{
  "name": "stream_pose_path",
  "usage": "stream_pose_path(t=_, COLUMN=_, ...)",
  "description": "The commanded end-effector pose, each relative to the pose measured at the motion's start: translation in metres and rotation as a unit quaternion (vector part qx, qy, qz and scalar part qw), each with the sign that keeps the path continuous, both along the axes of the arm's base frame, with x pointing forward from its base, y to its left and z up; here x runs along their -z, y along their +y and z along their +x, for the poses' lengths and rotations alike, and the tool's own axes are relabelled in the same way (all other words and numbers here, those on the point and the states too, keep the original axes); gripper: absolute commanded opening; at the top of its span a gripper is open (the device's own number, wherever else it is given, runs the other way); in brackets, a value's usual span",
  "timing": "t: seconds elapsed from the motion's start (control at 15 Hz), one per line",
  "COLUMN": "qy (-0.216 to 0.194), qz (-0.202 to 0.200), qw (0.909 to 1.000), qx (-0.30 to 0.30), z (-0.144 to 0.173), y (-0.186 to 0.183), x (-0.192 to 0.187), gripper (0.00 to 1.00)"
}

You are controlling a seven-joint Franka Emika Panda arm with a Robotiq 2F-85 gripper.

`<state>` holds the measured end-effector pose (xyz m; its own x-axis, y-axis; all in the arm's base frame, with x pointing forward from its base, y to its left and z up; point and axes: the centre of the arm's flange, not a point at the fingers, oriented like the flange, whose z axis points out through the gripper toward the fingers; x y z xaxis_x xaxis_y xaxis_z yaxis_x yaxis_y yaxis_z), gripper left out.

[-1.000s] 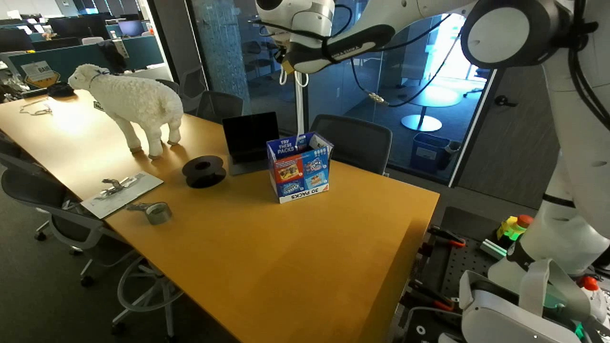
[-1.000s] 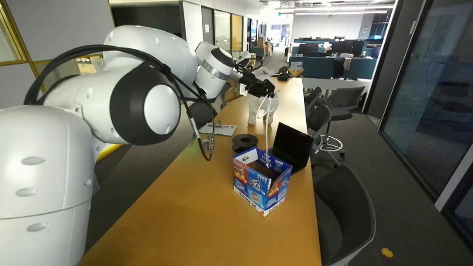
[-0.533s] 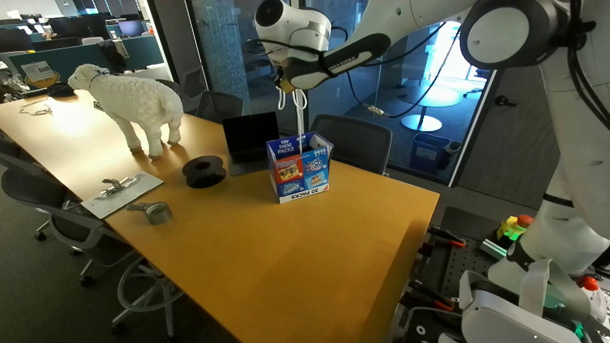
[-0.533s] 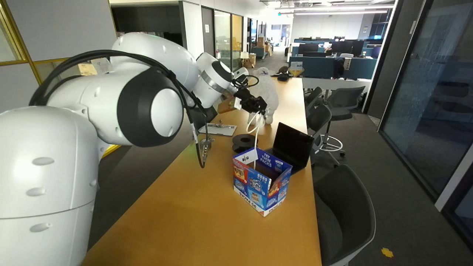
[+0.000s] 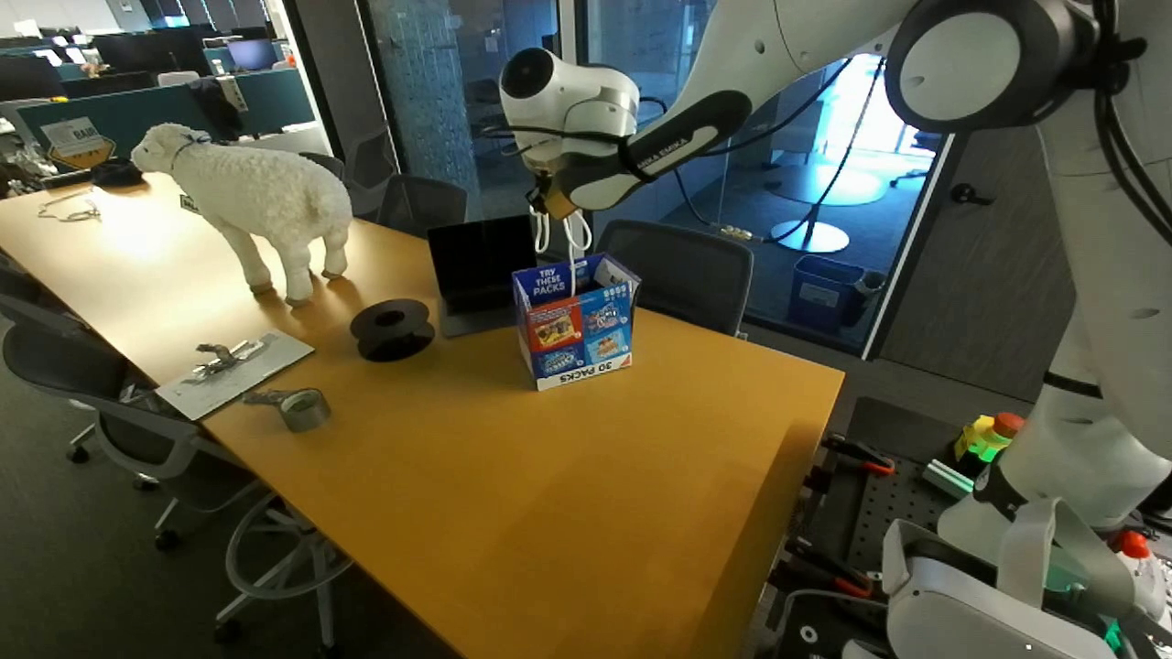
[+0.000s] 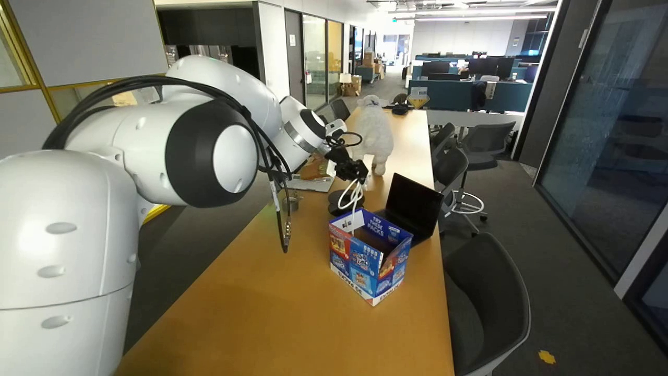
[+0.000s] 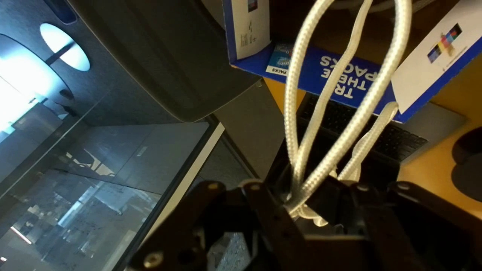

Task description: Place the two white ropes inside the blue box

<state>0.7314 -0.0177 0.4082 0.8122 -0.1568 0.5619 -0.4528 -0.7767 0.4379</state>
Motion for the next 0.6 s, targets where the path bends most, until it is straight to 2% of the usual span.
stream_pose_path(t=0.0, qy=-0.016, qz=0.009, qw=0.9998, qx=-0.007, z=-0.011, y=0.001, x=0.010, gripper=0.06)
stream_pose_path(t=0.53, qy=-0.056, qz=0.005, qw=0.9983, qx=-0.015, z=-0.004, y=0.003, x=0.050, gripper=0.06)
